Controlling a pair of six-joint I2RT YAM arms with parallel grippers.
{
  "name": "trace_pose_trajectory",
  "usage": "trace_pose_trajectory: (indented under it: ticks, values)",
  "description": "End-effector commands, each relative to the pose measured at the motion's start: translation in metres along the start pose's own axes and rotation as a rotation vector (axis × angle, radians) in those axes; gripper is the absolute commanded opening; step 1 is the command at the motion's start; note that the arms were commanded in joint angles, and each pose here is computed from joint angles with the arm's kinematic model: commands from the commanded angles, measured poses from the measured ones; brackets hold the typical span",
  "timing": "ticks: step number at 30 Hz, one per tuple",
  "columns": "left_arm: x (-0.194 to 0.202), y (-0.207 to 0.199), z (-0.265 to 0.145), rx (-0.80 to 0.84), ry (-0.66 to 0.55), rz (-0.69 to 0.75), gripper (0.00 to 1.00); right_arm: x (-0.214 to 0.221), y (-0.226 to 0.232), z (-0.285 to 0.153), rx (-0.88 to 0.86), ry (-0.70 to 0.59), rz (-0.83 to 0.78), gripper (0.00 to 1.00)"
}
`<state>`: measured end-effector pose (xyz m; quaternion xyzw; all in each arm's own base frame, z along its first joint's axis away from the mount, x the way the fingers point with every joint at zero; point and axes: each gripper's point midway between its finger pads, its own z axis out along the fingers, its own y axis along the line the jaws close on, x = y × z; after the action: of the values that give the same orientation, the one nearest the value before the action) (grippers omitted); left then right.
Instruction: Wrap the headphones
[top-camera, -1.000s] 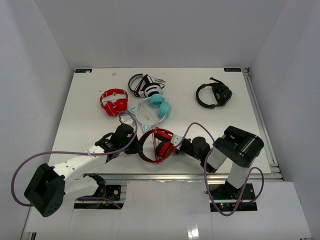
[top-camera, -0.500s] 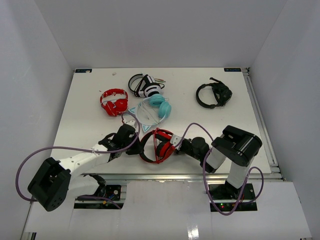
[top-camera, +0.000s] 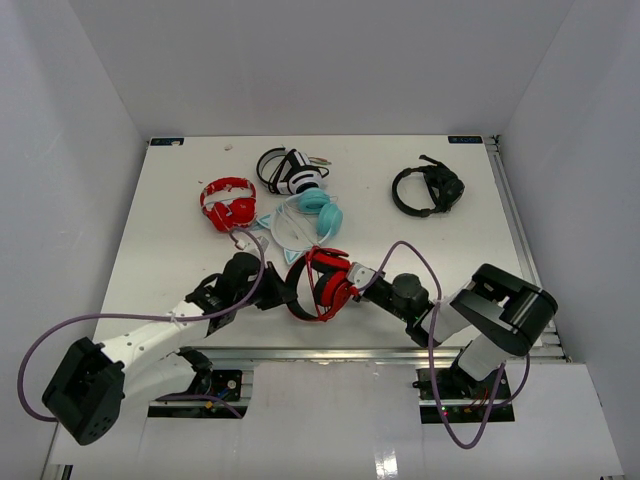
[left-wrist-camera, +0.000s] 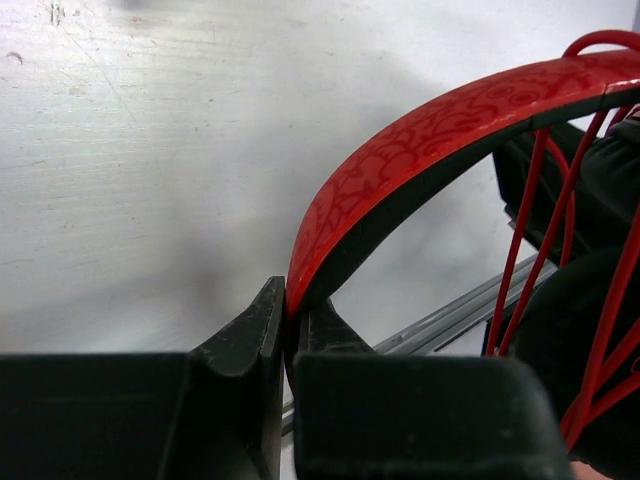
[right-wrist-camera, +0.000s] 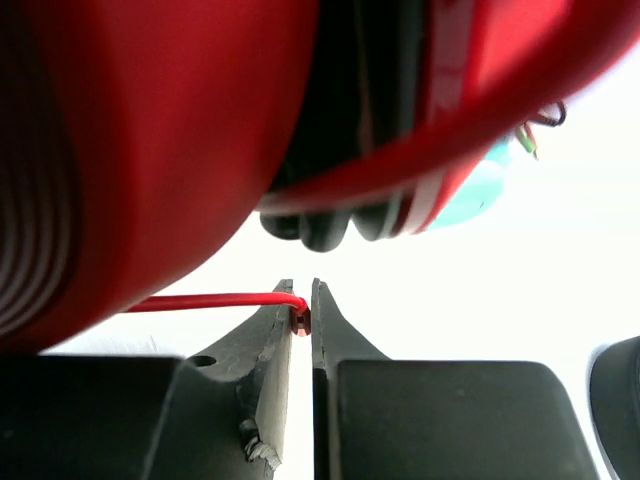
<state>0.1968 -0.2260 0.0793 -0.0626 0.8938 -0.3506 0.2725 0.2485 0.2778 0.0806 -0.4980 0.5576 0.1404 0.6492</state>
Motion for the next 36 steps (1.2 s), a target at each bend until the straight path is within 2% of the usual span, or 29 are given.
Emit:
trace_pose_trajectory:
  ticks: [1,7,11,19,27,33,36]
  values:
    - [-0.027,-0.074,-0.027,0.268,-0.078,-0.109,0.0,-0.131,-0.055,-0.017,0.225,-0.517,-0.03,0.08]
    - [-0.04,-0.096,-0.048,0.372,-0.119,-0.208,0.0,-0.143,-0.052,-0.019,0.203,-0.56,-0.023,0.08]
    - [-0.032,-0.106,-0.053,0.432,-0.066,-0.23,0.0,-0.149,-0.056,-0.021,0.214,-0.579,-0.033,0.08]
    - [-0.029,-0.092,-0.047,0.419,-0.07,-0.317,0.0,-0.164,-0.058,-0.03,0.212,-0.629,-0.03,0.08]
    - [-0.018,-0.112,-0.058,0.548,0.002,-0.251,0.0,-0.182,-0.076,-0.032,0.284,-0.667,-0.062,0.08]
    - [0.0,-0.102,-0.063,0.615,0.076,-0.446,0.0,-0.199,-0.091,-0.026,0.337,-0.704,-0.076,0.08]
    - [0.001,-0.102,-0.069,0.628,0.074,-0.463,0.0,-0.198,-0.109,-0.019,0.422,-0.675,-0.063,0.09]
